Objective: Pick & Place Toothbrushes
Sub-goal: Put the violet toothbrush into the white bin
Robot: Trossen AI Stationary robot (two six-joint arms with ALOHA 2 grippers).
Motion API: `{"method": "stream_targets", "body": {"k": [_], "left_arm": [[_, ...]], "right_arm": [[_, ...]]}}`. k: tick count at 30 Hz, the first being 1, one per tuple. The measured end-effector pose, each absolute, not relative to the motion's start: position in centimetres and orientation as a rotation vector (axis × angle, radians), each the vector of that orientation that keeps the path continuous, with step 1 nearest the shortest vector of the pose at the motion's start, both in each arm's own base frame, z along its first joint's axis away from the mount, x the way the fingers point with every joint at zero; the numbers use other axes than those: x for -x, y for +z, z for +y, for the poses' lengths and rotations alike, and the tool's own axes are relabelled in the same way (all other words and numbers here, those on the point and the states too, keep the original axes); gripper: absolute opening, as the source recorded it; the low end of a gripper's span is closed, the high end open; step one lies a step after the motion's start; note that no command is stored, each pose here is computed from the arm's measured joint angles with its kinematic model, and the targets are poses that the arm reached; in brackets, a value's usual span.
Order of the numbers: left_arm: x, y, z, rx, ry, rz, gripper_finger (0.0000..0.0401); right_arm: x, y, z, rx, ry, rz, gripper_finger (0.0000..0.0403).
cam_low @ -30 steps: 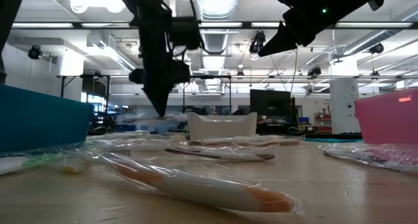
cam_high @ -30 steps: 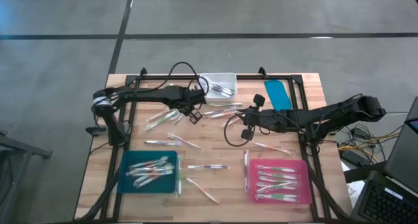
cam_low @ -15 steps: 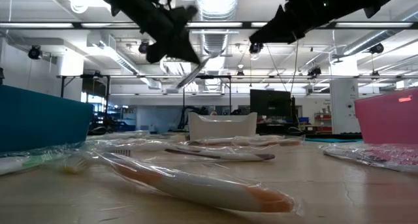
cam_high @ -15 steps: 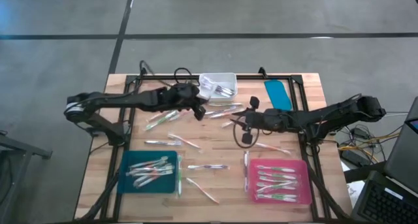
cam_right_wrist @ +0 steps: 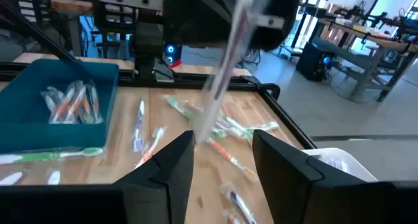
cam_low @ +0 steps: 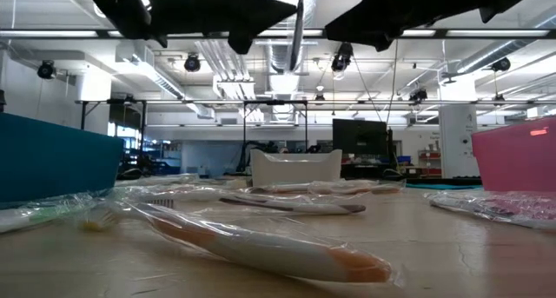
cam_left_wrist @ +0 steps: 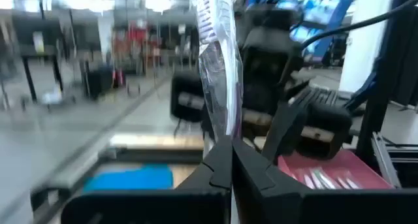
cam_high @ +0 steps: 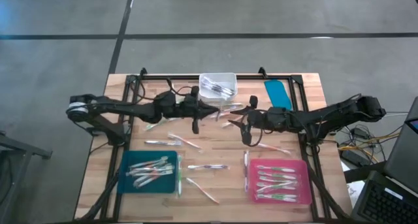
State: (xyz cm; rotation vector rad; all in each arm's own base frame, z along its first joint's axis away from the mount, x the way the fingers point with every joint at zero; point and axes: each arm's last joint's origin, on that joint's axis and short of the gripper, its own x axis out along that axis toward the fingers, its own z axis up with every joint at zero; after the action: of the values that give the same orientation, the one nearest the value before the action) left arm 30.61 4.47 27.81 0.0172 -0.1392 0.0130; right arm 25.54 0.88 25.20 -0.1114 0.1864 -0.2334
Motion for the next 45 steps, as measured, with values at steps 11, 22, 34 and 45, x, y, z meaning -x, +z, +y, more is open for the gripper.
{"method": "stream_targets", "body": {"k": [11, 22, 34, 45], "left_arm": [[-33.7, 27.9, 4.0, -0.147, -0.006, -0.175, 0.0001], [-36.0, 28.6, 4.2, -0.193, -0.04, -0.186, 0.0001], [-35.9, 28.5, 4.1, -0.186, -0.055, -0.185, 0.0001], [-35.2, 28.5, 4.2, -0.126, 0.0, -0.024, 0.0094]], "right_arm": [[-25.6, 25.3, 0.9, 0.108, -0.234, 0.168, 0.0178], [-25.6, 25.3, 0.9, 0.109, -0.236, 0.168, 0.0154], [-25.6, 25.4, 0.7, 0.112, -0.247, 0.168, 0.0023], [-25.5, 25.0, 0.6, 0.117, -0.246, 0.203, 0.0024]]}}
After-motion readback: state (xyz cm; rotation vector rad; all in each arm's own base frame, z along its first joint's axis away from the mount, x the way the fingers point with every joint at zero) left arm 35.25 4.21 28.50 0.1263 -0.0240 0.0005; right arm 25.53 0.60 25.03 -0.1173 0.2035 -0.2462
